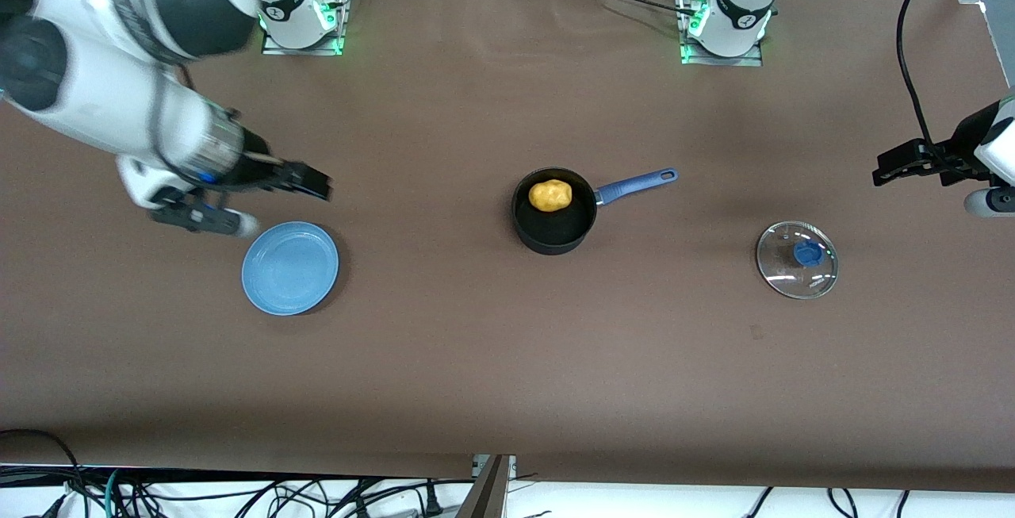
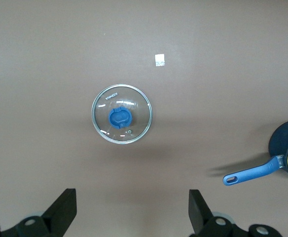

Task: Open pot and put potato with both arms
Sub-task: 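Release the potato into the pot and raise the right gripper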

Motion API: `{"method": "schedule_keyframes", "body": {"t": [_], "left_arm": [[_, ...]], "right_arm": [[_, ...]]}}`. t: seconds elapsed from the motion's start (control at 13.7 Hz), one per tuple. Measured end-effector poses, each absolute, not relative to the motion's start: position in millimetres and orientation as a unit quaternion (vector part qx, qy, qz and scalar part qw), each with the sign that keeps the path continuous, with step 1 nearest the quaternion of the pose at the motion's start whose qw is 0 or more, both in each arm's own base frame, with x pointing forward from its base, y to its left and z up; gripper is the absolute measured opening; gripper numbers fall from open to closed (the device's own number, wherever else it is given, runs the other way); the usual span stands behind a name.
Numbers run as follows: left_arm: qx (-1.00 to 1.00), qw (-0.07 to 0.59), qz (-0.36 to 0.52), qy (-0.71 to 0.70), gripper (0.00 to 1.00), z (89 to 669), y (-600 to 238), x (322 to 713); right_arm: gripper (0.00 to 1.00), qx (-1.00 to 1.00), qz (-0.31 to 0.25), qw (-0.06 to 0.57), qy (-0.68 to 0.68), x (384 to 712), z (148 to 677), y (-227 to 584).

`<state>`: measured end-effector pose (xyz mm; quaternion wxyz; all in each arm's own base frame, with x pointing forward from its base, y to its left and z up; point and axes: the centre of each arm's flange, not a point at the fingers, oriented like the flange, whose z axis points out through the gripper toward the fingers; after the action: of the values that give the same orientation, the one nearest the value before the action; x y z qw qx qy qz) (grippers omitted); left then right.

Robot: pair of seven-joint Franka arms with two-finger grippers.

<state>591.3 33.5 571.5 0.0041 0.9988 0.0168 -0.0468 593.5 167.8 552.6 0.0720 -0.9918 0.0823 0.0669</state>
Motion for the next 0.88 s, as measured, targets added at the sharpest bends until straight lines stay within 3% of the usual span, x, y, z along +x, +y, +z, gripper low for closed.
{"method": "schedule_keyframes", "body": {"t": [0.51,0.88], "left_arm": [[0.999,0.004,-0.049,0.017,1.00,568.7,34.1,592.6],[0.999,0.005,-0.049,0.017,1.00,568.4,34.3,592.9]], "right_arm": [[1.00,-0.996,0.060,0.033,0.053,524.4,607.9,84.1],[1.00,-0.998,0.048,0.031,0.002,523.6,601.0,43.6]]}}
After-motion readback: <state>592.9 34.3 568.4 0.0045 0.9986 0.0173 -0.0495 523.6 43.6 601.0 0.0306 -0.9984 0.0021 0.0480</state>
